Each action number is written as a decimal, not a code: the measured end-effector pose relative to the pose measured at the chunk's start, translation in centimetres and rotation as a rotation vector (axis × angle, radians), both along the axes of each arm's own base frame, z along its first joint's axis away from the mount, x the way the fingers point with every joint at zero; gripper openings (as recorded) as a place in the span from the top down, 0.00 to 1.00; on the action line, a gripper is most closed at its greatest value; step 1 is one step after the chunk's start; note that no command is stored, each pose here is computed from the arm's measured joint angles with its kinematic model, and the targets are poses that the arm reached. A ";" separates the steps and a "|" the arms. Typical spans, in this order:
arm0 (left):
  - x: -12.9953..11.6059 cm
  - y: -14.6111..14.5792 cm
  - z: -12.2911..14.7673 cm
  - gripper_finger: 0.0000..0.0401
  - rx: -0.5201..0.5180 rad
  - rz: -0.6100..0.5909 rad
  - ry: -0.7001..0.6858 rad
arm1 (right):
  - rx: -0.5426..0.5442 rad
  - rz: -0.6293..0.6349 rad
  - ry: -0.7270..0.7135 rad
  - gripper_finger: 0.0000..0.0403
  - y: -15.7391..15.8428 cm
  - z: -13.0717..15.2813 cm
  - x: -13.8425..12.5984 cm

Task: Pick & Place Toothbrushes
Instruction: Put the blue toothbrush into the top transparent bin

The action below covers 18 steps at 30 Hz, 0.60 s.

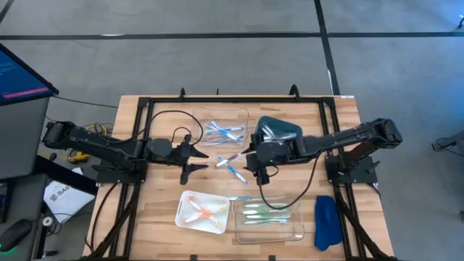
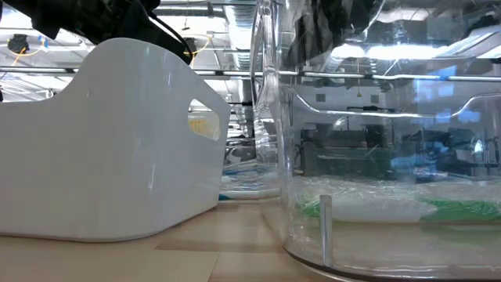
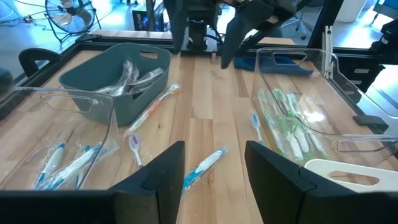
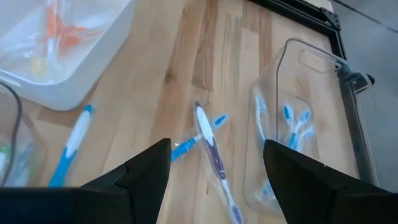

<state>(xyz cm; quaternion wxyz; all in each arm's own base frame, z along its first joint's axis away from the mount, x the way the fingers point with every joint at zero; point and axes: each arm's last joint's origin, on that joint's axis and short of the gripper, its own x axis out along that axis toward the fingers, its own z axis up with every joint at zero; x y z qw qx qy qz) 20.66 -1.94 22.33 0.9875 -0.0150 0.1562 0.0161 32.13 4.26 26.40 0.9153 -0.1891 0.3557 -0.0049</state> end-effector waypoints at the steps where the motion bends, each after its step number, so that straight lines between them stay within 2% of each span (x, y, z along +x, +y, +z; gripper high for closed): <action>1: 0.0 0.0 0.0 0.59 -0.001 -0.003 0.000 | 0.007 -0.001 -0.005 0.38 0.1 0.0 0.0; 18: 0.0 0.0 0.0 0.59 -0.020 -0.002 -0.001 | 0.077 -0.040 -0.038 0.38 0.6 0.2 0.1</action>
